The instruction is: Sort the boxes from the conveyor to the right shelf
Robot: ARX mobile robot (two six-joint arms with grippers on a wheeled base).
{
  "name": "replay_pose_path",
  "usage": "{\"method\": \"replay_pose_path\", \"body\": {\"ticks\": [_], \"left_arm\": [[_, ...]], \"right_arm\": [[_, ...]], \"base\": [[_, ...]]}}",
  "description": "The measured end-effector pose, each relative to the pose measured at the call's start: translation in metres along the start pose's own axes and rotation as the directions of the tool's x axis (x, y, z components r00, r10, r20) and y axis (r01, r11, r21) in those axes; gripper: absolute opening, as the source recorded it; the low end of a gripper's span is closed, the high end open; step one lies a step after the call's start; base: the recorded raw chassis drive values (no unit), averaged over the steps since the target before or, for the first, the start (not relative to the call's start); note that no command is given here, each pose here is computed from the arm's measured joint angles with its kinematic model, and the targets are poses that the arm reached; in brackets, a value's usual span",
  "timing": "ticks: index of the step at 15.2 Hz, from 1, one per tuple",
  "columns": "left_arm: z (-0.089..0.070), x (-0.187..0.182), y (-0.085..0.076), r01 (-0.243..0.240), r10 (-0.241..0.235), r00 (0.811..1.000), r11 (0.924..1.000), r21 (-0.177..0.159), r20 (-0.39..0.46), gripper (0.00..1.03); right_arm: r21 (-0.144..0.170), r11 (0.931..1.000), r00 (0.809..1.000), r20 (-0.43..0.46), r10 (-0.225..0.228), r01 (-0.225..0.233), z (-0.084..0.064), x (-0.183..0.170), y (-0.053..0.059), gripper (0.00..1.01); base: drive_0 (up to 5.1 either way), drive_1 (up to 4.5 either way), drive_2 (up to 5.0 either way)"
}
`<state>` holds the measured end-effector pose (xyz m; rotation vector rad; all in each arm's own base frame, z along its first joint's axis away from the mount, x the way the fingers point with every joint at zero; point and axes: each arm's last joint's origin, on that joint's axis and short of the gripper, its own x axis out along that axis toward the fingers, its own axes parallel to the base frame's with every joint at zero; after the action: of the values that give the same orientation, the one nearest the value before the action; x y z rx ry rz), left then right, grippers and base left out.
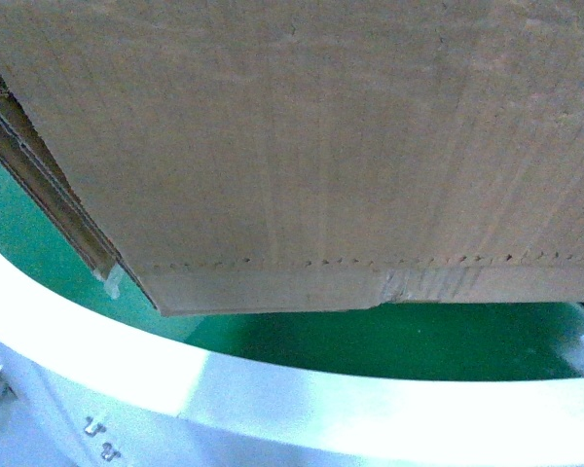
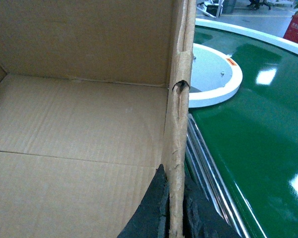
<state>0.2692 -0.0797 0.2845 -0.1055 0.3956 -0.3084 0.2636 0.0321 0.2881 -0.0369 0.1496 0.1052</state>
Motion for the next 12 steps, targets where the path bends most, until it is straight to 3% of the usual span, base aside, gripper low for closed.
{"method": "replay_pose_path", "body": {"ticks": [12], "left_arm": [[0.0003,0.0000,0.0002,0.000,0.000,1.000,1.0000,0.000,0.003,0.04]], "right_arm": [[0.000,1.0000,1.000,0.006,0.000,0.000,0.0006,-0.0002,0.0000,0.03]], "base": [[0.0,-4.20,4.2]]}}
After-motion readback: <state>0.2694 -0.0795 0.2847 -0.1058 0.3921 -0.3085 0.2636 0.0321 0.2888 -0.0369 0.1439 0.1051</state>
